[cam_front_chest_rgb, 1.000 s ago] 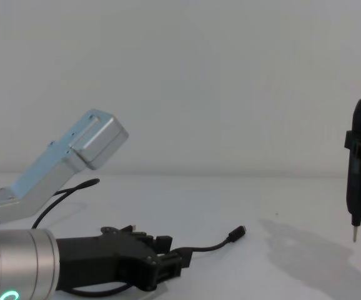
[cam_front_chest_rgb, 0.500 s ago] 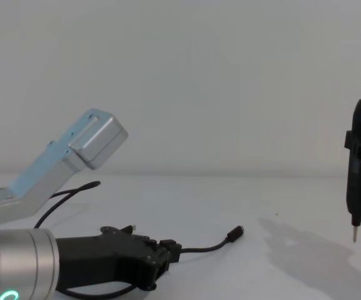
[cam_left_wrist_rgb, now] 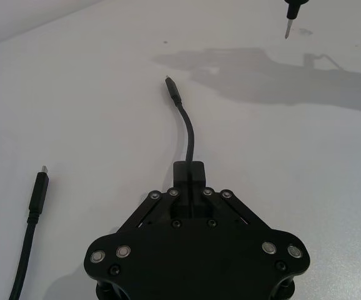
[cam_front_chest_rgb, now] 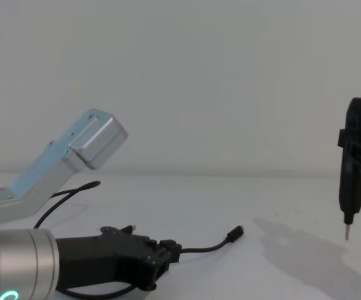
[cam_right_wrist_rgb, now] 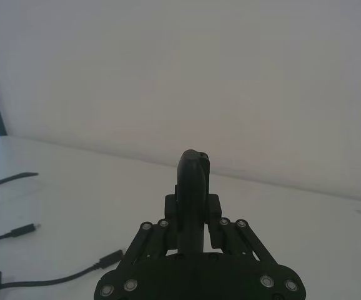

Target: Pick up the data cable with the one hand.

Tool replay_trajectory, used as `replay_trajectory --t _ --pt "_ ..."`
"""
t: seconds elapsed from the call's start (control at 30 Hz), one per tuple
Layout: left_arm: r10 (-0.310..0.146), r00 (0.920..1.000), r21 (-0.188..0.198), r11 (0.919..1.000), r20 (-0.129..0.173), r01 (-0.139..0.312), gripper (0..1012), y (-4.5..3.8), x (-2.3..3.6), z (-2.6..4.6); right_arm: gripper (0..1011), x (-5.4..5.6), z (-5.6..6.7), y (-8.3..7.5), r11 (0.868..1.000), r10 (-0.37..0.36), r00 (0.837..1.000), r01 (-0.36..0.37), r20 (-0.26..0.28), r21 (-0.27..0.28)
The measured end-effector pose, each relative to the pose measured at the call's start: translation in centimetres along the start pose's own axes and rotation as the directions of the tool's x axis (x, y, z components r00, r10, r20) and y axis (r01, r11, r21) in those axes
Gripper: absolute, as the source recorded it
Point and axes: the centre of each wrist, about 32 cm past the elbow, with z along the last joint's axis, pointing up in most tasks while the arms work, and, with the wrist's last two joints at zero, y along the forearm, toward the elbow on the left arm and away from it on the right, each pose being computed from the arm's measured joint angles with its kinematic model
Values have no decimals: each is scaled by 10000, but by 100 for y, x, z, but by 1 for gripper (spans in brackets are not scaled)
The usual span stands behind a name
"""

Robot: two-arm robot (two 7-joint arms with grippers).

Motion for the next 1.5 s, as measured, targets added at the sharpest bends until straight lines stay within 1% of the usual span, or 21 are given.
replay_trajectory --t 0.23,0.3,0.37,0.47,0.87,1.03,1.5 --pt "-2 10000 2 10000 0 2 36 0 0 0 275 -5 1 85 9992 404 9990 -403 -183 64" --pt "-2 10000 2 10000 -1 2 36 0 0 0 275 -10 -1 134 9985 548 9982 -546 -243 90" --pt "-2 10000 2 10000 -1 2 36 0 0 0 274 -11 -1 147 9982 596 9979 -594 -256 98" --pt "-3 10000 2 10000 -1 3 36 0 -1 0 274 -16 -8 219 9970 769 9965 -766 -313 115" --pt "-3 10000 2 10000 0 3 36 0 0 0 275 -32 -46 405 9922 1246 9914 -1241 -411 151" --pt "-2 10000 3 10000 -1 2 36 0 0 -1 275 -60 -53 498 9883 1512 9877 -1503 -404 247" --pt "-2 10000 2 10000 -1 2 36 0 0 0 275 -134 -60 674 9801 1963 9799 -1950 -351 374"
